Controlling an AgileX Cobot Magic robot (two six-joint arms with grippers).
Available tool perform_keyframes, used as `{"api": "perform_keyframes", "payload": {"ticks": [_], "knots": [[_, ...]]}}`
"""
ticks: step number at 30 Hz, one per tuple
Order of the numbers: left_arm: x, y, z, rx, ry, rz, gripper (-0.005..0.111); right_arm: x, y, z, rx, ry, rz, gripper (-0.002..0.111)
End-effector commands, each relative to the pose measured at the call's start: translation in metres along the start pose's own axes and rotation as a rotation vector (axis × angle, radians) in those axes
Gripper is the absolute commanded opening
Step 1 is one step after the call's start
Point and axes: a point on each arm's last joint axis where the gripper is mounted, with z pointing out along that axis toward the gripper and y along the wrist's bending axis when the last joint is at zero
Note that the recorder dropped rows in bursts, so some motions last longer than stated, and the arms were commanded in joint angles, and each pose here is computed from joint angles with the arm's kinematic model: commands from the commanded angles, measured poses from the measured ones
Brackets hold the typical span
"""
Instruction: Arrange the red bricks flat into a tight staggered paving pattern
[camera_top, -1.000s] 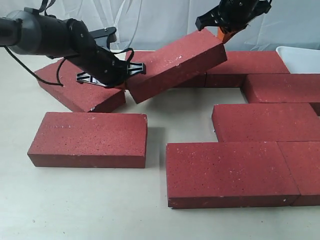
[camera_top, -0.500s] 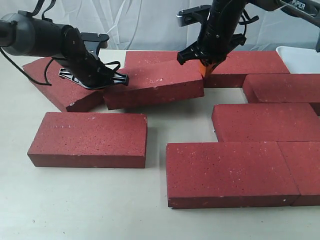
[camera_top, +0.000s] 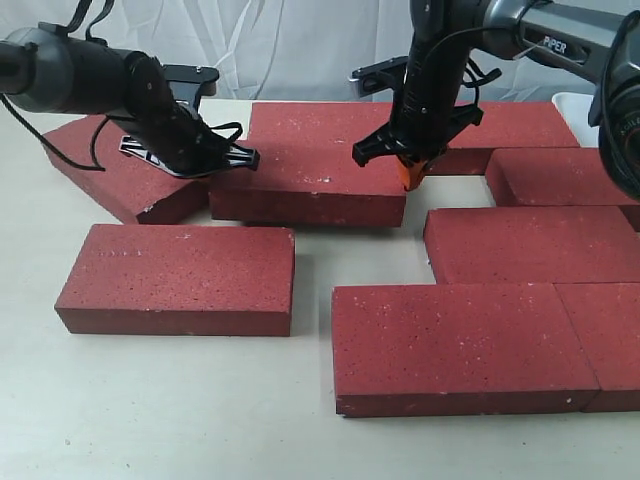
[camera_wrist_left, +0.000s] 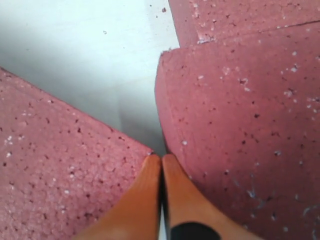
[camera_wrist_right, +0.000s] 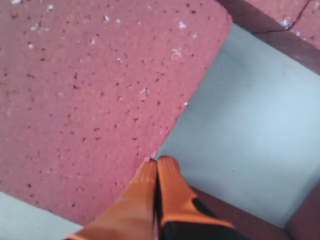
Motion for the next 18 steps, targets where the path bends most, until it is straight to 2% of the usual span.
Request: {"api": "perform_keyframes", "payload": {"ticks": [1, 9, 18], "knots": [[-0.003, -0.018, 0.0, 0.051, -0.035, -0.037, 0.001, -0.012, 0.023, 0.004, -0.098, -0.101, 0.009, -0.001], [-0.002, -0.012, 0.0, 0.019, -0.016, 0.012, 0.024, -0.012, 0.016, 0.008, -0.025, -0.088, 0.046, -0.001], [-0.007, 0.009, -0.019, -0.002, 0.018, -0.032, 0.026, -0.011, 0.008, 0.007, 0.002, -0.087, 0.102, -0.001]]}}
